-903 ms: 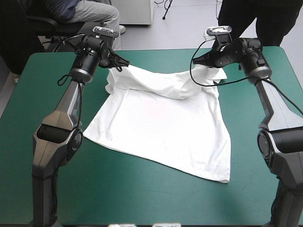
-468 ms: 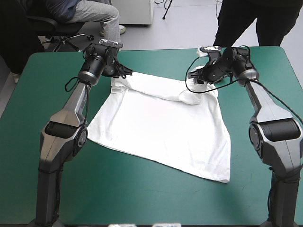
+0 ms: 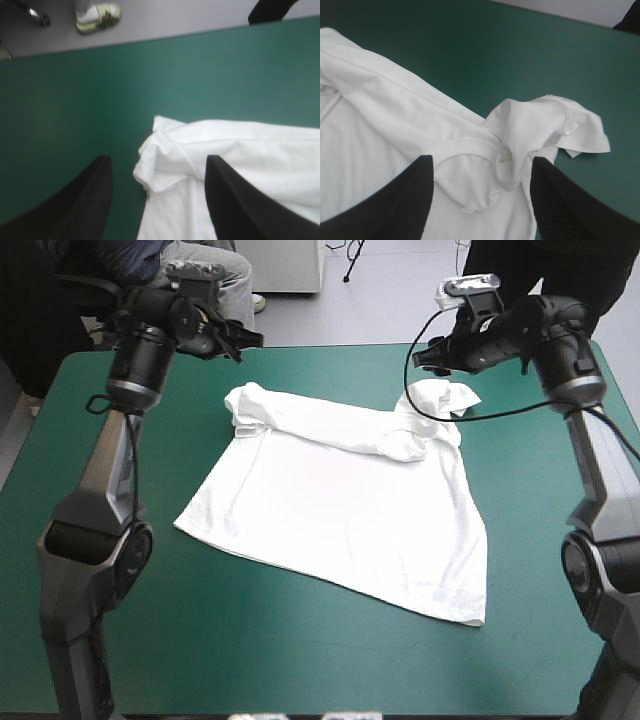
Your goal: Fold the cloth
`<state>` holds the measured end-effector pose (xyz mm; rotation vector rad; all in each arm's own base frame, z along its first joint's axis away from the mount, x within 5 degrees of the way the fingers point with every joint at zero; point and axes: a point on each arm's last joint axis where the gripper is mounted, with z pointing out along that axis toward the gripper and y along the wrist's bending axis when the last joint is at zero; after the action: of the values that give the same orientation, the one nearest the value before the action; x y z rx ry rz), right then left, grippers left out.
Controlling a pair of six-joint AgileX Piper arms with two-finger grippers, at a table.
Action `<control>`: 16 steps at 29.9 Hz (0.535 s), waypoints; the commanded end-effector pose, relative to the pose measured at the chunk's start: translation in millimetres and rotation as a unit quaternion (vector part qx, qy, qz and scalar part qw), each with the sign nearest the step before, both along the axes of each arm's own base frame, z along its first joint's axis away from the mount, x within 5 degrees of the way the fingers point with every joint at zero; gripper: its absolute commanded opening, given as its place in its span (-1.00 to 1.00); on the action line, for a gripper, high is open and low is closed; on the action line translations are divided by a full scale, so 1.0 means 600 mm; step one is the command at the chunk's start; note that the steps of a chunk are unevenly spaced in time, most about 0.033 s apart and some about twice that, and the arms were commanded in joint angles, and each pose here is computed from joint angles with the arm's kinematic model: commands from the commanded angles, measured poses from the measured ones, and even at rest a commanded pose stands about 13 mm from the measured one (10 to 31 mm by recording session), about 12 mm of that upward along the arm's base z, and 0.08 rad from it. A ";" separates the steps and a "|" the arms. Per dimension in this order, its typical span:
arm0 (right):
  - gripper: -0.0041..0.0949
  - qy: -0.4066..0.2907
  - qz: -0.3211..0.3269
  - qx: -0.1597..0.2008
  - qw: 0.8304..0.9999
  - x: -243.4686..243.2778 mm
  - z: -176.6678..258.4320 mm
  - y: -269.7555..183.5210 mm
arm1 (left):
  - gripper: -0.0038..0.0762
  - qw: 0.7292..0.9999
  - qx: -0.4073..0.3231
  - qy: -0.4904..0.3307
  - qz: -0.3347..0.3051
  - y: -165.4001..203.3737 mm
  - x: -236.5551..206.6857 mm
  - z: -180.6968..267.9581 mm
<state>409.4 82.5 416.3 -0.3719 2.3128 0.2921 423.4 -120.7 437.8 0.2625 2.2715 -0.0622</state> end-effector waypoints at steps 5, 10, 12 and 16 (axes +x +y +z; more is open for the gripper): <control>0.10 -0.057 0.003 -0.007 0.998 -0.135 0.127 -0.024 | 0.08 0.994 0.000 -0.105 -0.015 0.050 -0.164 0.169; 0.06 -0.029 0.002 -0.022 0.999 -0.185 0.118 -0.033 | 0.08 0.995 0.014 -0.096 -0.021 0.068 -0.223 0.178; 0.06 -0.012 0.000 -0.030 0.999 -0.205 0.104 -0.038 | 0.08 0.997 0.030 -0.068 -0.028 0.076 -0.246 0.158; 0.06 0.013 0.001 -0.034 0.999 -0.242 0.078 -0.043 | 0.08 0.998 0.059 0.000 -0.036 0.085 -0.272 0.098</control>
<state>290.9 60.3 452.3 -0.4049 2.3982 0.2217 286.0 -77.5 509.2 0.3727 2.1790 0.0027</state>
